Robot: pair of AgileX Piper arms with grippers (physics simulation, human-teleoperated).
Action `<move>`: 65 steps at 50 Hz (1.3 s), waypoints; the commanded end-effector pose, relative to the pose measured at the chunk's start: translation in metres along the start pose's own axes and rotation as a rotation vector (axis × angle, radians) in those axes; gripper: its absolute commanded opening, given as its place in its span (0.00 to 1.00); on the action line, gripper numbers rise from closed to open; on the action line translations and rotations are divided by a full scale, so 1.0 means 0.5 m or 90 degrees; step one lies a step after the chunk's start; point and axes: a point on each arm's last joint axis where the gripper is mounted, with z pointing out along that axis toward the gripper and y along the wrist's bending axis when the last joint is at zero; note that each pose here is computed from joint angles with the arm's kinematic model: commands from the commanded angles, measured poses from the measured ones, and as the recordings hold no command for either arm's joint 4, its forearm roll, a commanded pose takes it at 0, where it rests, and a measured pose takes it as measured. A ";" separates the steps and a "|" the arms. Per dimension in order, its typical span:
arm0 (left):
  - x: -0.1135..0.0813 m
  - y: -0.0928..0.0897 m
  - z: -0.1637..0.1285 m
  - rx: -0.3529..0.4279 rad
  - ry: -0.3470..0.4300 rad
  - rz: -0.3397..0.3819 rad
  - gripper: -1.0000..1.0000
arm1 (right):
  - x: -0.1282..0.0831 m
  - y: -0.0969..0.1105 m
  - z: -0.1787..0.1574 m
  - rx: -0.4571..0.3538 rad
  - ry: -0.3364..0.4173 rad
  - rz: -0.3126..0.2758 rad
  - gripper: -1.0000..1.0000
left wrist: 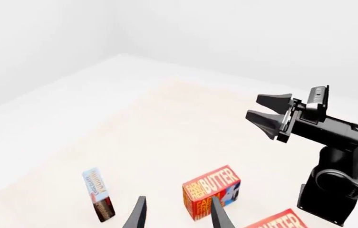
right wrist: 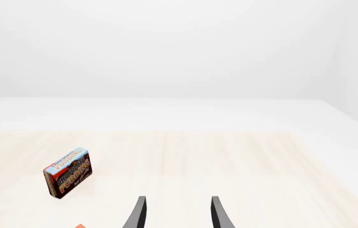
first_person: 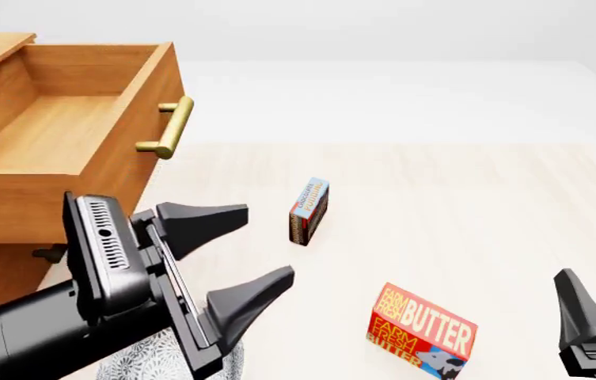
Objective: Put the chocolate pudding in the top drawer of the cabinet and close it.
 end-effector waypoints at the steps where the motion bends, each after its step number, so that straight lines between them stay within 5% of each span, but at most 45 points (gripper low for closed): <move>1: 0.020 -0.009 0.008 0.011 -0.027 -0.014 1.00 | 0.000 0.000 0.000 0.000 0.000 0.000 1.00; 26: 0.052 0.019 0.045 -0.032 -0.035 -0.063 1.00 | 0.000 0.000 0.000 0.000 0.000 0.000 1.00; 65: 0.040 0.077 0.185 -0.095 0.071 -0.202 1.00 | 0.000 0.000 0.000 0.000 0.000 0.000 1.00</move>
